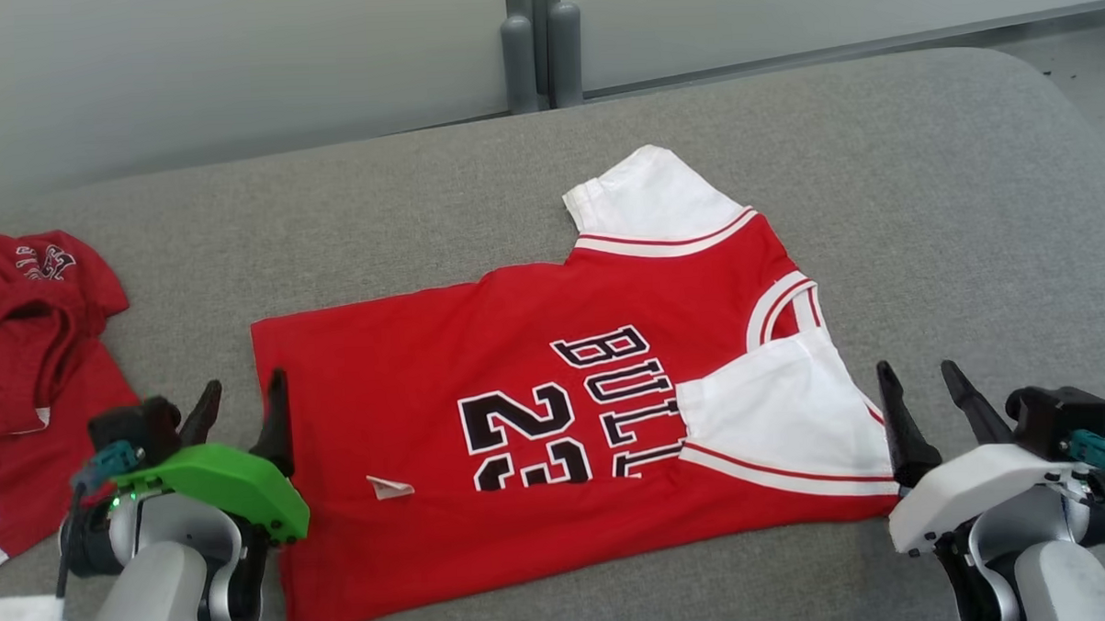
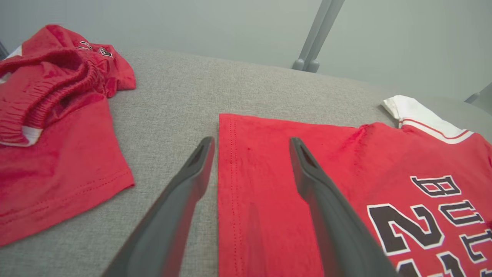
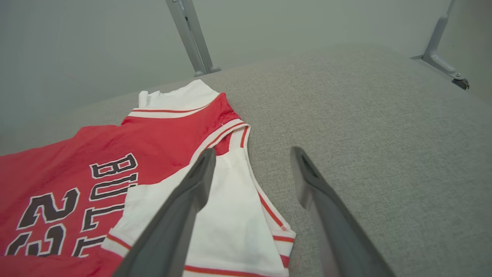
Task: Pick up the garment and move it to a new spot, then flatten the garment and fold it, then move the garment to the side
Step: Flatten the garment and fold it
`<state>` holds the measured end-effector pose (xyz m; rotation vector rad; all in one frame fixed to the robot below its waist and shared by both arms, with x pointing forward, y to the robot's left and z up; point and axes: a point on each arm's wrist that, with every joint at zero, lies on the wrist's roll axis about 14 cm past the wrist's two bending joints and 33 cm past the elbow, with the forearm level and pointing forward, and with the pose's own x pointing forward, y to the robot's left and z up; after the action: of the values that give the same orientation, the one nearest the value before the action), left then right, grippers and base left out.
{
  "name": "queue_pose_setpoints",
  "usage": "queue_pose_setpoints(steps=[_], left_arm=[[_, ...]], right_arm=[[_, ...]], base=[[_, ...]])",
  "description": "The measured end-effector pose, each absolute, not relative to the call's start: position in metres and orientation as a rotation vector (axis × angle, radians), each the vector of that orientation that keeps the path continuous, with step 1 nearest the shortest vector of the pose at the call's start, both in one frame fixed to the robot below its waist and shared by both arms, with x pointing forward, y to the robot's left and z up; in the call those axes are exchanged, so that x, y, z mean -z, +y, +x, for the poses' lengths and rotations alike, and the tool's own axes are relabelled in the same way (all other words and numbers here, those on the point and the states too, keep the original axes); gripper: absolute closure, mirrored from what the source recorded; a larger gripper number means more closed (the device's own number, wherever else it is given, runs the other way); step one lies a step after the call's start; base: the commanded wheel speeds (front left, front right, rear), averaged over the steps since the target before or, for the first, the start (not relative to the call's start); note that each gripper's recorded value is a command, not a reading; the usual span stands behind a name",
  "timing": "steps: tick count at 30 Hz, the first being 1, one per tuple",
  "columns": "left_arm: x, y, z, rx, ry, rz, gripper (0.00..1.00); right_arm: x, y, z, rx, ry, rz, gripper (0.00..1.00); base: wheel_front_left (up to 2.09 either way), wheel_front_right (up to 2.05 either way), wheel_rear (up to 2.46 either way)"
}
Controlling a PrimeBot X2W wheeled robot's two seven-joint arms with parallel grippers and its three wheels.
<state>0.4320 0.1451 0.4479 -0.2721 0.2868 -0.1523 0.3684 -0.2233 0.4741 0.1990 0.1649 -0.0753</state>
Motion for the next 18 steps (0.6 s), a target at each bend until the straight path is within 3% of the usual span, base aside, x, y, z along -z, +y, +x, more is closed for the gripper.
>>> queue_pose_setpoints(steps=[18], left_arm=[[-0.386, 0.157, 0.512, 0.169, 0.561, -0.092, 0.0]], right_arm=[[-0.456, -0.209, 0.409, 0.027, 0.212, 0.166, 0.0]], base=[[0.0, 0.0, 0.0]])
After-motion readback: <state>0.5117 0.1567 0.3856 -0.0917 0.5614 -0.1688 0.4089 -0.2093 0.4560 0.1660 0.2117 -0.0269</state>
